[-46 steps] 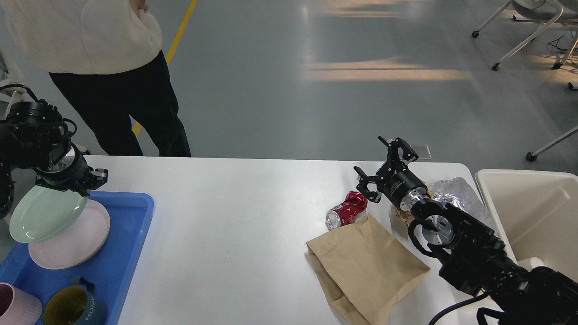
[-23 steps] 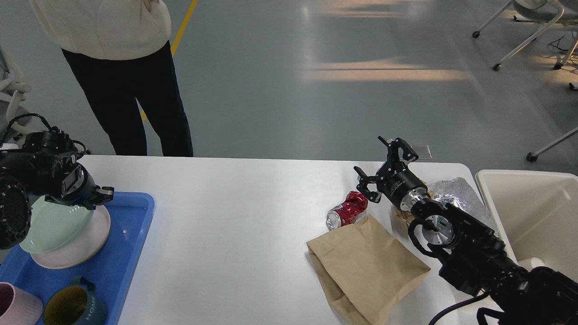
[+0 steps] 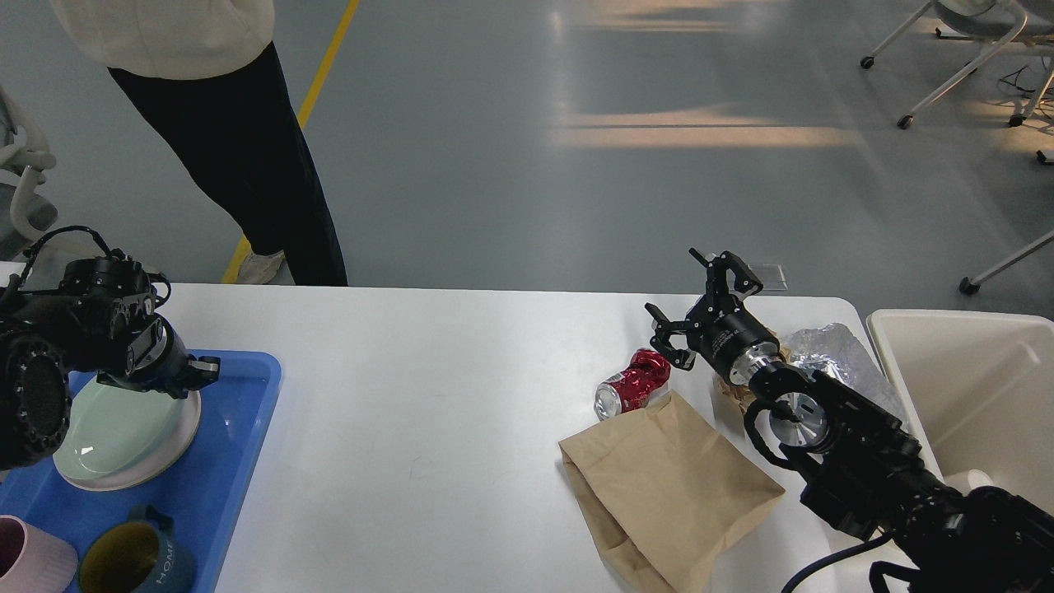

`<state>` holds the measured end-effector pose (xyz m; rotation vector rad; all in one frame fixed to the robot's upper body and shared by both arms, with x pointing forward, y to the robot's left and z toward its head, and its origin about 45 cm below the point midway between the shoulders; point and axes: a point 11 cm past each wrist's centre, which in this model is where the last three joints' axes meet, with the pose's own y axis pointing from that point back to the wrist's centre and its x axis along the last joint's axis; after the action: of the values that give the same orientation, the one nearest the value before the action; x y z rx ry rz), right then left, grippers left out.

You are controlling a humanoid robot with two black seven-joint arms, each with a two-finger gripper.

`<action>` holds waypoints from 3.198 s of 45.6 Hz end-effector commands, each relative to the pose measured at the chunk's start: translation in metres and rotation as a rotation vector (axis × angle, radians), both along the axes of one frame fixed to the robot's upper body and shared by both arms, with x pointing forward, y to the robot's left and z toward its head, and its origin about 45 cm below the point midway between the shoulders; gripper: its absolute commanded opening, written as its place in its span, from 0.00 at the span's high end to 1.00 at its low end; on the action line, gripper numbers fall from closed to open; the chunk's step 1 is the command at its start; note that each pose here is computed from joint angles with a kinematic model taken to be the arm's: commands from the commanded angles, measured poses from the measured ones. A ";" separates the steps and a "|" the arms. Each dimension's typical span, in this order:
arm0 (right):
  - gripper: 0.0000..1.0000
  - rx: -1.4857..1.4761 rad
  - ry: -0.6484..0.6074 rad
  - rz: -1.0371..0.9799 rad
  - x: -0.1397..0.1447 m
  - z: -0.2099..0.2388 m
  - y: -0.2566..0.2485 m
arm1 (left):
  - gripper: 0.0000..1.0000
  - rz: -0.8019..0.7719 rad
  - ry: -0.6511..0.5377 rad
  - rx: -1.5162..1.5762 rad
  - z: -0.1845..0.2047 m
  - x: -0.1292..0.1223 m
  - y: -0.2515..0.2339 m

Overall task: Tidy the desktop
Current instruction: 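Lower the green plate onto the pink plate in the tray, then open the left gripper and raise it up away from the tray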

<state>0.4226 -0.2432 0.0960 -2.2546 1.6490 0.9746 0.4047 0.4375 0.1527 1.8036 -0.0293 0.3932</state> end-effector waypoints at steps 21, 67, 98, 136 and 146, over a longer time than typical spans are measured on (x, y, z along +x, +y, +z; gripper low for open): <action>0.00 0.000 0.000 -0.001 0.000 0.000 0.000 | 0.49 0.000 0.006 0.006 -0.001 -0.002 0.001; 0.00 0.000 0.000 -0.001 0.000 0.000 0.000 | 0.03 -0.095 -0.612 -0.538 0.221 0.137 -0.165; 0.00 -0.001 0.001 0.000 0.000 0.000 0.000 | 0.03 0.070 -0.943 -0.960 0.292 0.156 -0.190; 0.00 0.000 0.000 -0.001 0.000 0.000 0.000 | 0.03 0.554 -0.865 -1.576 0.217 0.154 -0.227; 0.00 0.001 0.000 0.001 0.000 0.000 0.001 | 0.03 0.840 -0.787 -1.608 0.119 0.133 -0.200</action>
<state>0.4226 -0.2434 0.0960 -2.2543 1.6495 0.9741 0.5513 0.2232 0.3236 -0.0435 0.2622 1.1807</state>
